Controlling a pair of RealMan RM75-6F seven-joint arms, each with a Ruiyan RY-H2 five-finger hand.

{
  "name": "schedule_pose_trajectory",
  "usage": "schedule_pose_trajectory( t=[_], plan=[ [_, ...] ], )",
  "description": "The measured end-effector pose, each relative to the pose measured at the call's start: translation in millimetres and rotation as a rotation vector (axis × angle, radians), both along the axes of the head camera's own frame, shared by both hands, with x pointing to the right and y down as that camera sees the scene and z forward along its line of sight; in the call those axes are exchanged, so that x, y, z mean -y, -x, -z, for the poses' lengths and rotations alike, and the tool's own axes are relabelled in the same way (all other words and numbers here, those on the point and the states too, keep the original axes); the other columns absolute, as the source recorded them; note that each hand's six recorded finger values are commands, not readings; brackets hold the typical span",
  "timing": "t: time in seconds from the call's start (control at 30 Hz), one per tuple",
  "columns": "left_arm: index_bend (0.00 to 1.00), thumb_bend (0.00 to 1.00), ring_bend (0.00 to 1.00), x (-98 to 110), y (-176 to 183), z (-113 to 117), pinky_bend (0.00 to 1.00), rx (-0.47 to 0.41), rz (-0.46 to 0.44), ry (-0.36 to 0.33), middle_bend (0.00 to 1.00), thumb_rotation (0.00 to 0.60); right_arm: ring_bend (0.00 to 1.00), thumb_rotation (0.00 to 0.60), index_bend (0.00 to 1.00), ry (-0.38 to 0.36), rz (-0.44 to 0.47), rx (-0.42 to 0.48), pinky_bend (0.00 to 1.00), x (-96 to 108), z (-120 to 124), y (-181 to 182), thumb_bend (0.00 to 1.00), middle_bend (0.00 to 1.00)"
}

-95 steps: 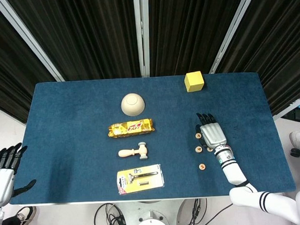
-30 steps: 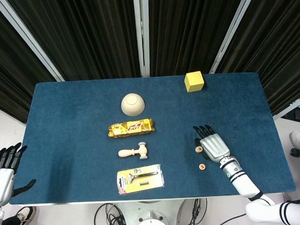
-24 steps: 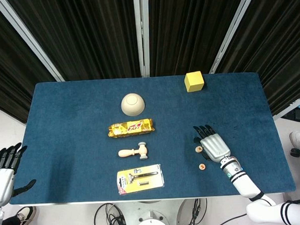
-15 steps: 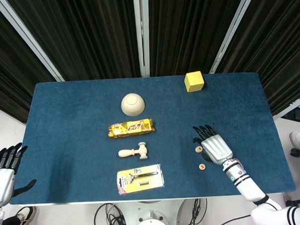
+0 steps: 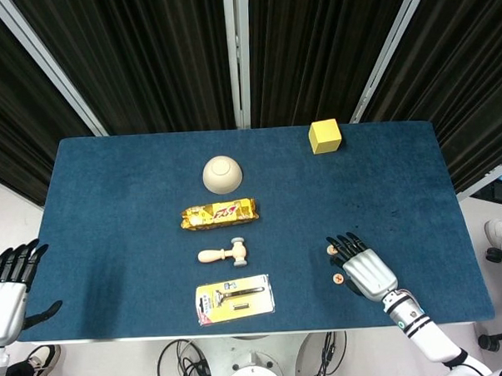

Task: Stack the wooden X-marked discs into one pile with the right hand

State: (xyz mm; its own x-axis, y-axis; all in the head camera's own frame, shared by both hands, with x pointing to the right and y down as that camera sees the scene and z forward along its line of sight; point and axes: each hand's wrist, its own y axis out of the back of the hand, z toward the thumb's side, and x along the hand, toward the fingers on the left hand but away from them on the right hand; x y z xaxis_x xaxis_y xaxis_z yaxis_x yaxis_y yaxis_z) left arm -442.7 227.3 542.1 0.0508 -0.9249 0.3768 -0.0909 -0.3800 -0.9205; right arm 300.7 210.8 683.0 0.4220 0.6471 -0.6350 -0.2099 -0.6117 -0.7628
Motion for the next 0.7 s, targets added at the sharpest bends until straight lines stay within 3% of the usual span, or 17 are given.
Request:
schedule_pose_trajectory(
  t=[0.7],
  plan=[
    [0.08, 0.14, 0.0, 0.4, 1.8, 2.9, 0.0, -0.009, 0.006, -0.009, 0.0, 0.6, 0.0, 0.6, 0.42, -0.002, 0.008, -0.011, 0.0, -13.0, -13.7, 5.3, 0.27, 0.0]
  ],
)
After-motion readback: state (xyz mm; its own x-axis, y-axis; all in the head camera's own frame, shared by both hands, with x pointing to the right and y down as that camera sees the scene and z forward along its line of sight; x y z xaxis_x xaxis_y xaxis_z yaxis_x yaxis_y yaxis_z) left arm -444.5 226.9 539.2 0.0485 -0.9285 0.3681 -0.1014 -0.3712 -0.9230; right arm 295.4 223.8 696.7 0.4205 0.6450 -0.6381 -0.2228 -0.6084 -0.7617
